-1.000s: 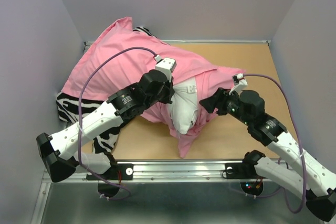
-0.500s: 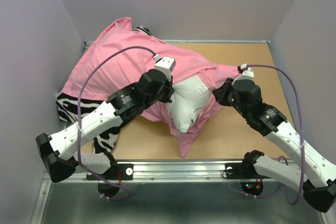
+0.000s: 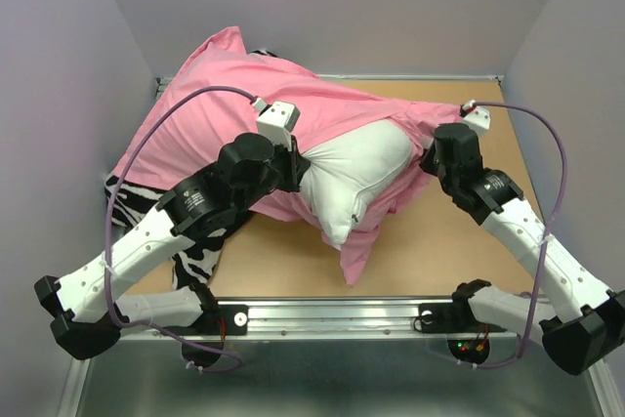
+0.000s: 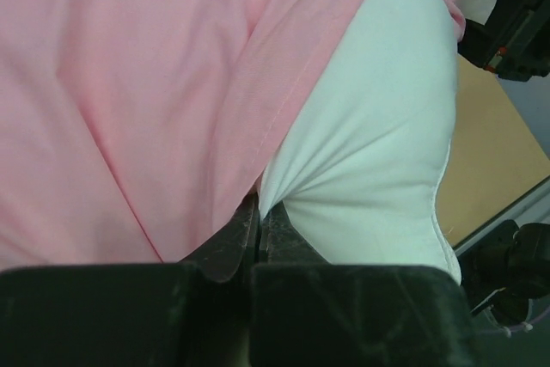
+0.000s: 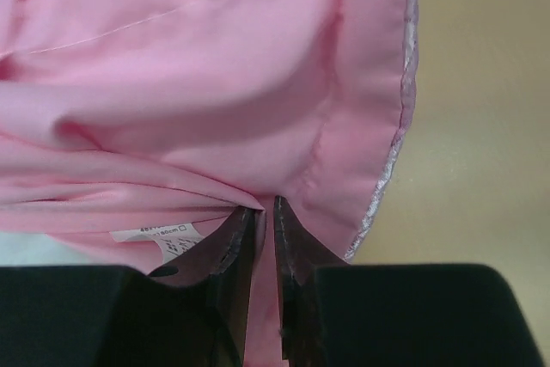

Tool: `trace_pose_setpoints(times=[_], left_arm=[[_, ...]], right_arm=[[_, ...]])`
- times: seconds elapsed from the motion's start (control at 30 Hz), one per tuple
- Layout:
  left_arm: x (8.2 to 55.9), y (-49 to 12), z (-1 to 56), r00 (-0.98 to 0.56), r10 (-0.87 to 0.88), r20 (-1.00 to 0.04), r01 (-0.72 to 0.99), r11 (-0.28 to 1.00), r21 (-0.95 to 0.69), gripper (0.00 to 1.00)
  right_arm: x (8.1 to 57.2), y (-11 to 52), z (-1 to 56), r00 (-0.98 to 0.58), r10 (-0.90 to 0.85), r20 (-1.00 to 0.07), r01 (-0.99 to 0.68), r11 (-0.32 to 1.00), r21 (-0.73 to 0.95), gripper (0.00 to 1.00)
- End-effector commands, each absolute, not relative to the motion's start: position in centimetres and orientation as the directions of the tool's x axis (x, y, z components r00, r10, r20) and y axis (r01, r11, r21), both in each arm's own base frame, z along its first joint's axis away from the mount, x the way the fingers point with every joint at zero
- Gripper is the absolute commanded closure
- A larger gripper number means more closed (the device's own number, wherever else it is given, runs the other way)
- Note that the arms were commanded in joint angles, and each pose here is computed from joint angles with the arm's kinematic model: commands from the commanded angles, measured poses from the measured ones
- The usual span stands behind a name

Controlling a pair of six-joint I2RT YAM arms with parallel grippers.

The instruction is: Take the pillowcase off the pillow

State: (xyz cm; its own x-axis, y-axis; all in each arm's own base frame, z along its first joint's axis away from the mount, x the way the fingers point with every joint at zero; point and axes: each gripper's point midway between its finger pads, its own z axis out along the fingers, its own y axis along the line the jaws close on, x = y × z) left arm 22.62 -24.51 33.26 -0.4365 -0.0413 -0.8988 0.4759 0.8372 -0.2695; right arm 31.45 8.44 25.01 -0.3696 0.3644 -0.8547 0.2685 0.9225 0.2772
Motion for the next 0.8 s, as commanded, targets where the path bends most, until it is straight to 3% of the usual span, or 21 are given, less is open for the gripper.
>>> trace_pose_setpoints(times=[0.0, 0.43, 0.77], left_arm=[[22.4, -19.5, 38.9, -0.304, -0.129, -0.944, 0.409, 0.877, -0.252, 1.0], [20.3, -17.9, 40.7, -0.295, -0.115, -0.948, 0.456, 0.855, -0.246, 1.0], [18.9, -17.9, 41.0, -0.307, -0.095, -0.947, 0.511, 0.823, -0.248, 1.0]], right_arm=[[33.9, 2.3, 27.8, -0.225, 0.425, -0.877, 0.425, 0.852, 0.304, 0.81], [40.4, -0.9, 24.0, -0.29, 0.574, -0.766, 0.428, 0.794, 0.433, 0.81], [45.6, 1.3, 22.4, -0.356, 0.62, -0.699, 0.371, 0.78, 0.503, 0.82]])
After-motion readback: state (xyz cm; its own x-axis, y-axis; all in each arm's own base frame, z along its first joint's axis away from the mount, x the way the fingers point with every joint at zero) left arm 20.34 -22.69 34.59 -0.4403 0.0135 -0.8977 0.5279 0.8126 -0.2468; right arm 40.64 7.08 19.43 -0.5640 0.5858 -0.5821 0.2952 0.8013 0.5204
